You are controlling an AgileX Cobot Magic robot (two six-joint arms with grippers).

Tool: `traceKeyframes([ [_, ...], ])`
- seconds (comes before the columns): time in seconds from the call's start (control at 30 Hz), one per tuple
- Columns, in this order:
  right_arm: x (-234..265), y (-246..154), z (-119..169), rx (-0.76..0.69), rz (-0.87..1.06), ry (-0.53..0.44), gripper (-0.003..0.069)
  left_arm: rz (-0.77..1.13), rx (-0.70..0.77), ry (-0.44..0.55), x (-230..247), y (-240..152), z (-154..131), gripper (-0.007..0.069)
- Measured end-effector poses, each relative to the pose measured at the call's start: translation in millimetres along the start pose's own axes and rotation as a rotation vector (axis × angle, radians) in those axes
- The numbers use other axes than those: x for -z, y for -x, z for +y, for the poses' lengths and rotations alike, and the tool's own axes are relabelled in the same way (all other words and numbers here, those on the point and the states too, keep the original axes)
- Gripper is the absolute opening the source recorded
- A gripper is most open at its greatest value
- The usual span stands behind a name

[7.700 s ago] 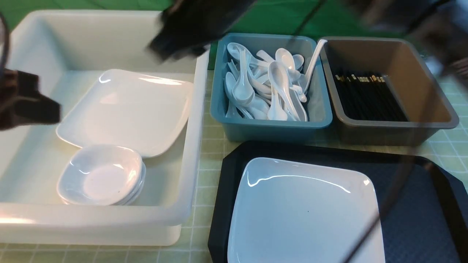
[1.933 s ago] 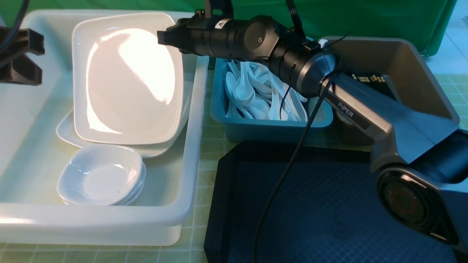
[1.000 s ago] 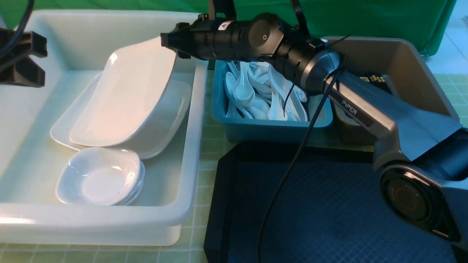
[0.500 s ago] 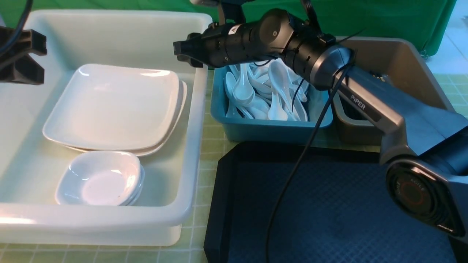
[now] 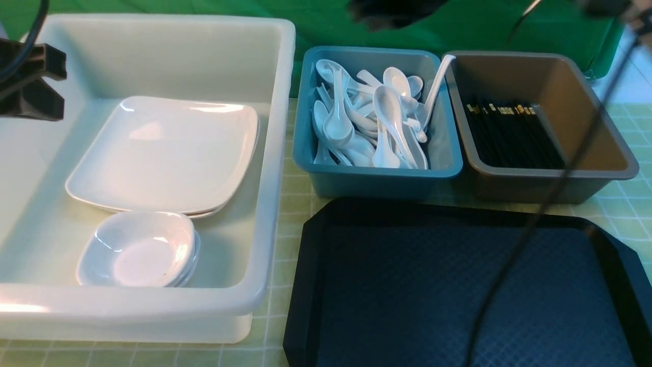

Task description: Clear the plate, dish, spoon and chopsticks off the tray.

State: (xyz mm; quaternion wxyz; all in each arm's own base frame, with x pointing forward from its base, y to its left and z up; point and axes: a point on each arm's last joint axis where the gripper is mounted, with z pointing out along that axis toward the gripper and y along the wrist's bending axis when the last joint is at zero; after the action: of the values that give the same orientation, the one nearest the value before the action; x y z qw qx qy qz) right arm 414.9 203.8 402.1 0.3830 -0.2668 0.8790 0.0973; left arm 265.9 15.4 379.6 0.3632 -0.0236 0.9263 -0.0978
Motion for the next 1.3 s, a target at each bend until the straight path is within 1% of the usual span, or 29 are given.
traceKeyframes([
  [0.07, 15, -1, -8, -0.001, 0.006, -0.030, 0.0010, 0.003, -0.002, -0.015, 0, 0, -1, -0.0008],
  [0.17, 71, -9, -30, -0.026, -0.002, -0.105, 0.0010, 0.016, -0.013, -0.076, 0, -2, -8, -0.0008],
  [0.23, 97, -17, -36, -0.040, -0.006, -0.131, 0.0010, 0.019, -0.034, -0.102, -1, -2, -14, -0.0008],
  [0.33, 140, -37, -41, -0.064, -0.010, -0.192, 0.0006, 0.031, -0.102, -0.155, -4, -4, -34, -0.0008],
  [0.37, 156, -47, -42, -0.082, -0.020, -0.218, 0.0006, 0.036, -0.140, -0.181, -5, -6, -45, -0.0008],
  [0.4, 182, -63, -42, -0.106, -0.055, -0.270, 0.0006, 0.044, -0.193, -0.215, -6, -9, -59, -0.0008],
  [0.43, 195, -72, -43, -0.115, -0.091, -0.306, 0.0005, 0.048, -0.242, -0.245, -6, -12, -72, -0.0008],
  [0.5, 232, -107, -38, -0.142, -0.197, -0.384, 0.0005, 0.043, -0.350, -0.315, -3, -21, -102, -0.0008],
  [0.57, 242, -121, -34, -0.147, -0.254, -0.400, 0.0005, 0.037, -0.383, -0.337, 1, -24, -111, -0.0008],
  [0.6, 254, -139, -27, -0.145, -0.303, -0.415, 0.0005, 0.025, -0.413, -0.355, 7, -27, -119, -0.0008],
  [0.67, 280, -190, -5, -0.118, -0.510, -0.440, 0.0005, -0.051, -0.481, -0.420, 33, -36, -137, -0.0008],
  [0.7, 282, -193, -4, -0.116, -0.526, -0.442, 0.0005, -0.065, -0.482, -0.425, 37, -37, -138, -0.0008],
  [0.77, 291, -231, 11, -0.105, -0.678, -0.448, 0.0005, -0.153, -0.493, -0.448, 57, -45, -138, -0.0008],
  [0.8, 293, -256, 21, -0.101, -0.778, -0.445, 0.0005, -0.208, -0.496, -0.444, 65, -52, -134, -0.0008],
  [0.87, 291, -283, 29, -0.109, -0.881, -0.432, 0.0007, -0.273, -0.488, -0.429, 75, -68, -124, -0.0008],
  [0.9, 289, -289, 31, -0.107, -0.903, -0.430, 0.0008, -0.297, -0.483, -0.427, 79, -69, -121, -0.0008],
  [0.97, 276, -326, 41, -0.115, -1.014, -0.406, 0.0012, -0.359, -0.455, -0.399, 85, -100, -101, -0.0008],
  [1.03, 272, -346, 46, -0.114, -1.091, -0.396, 0.0015, -0.380, -0.441, -0.386, 82, -124, -89, -0.0008],
  [1.1, 264, -359, 49, -0.114, -1.123, -0.388, 0.0025, -0.430, -0.427, -0.383, 82, -154, -72, -0.0008],
  [1.17, 260, -362, 49, -0.112, -1.135, -0.384, 0.0036, -0.468, -0.405, -0.382, 77, -176, -61, -0.0008],
  [1.3, 255, -361, 47, -0.123, -1.121, -0.374, 0.0060, -0.584, -0.368, -0.389, 73, -202, -47, -0.0008],
])
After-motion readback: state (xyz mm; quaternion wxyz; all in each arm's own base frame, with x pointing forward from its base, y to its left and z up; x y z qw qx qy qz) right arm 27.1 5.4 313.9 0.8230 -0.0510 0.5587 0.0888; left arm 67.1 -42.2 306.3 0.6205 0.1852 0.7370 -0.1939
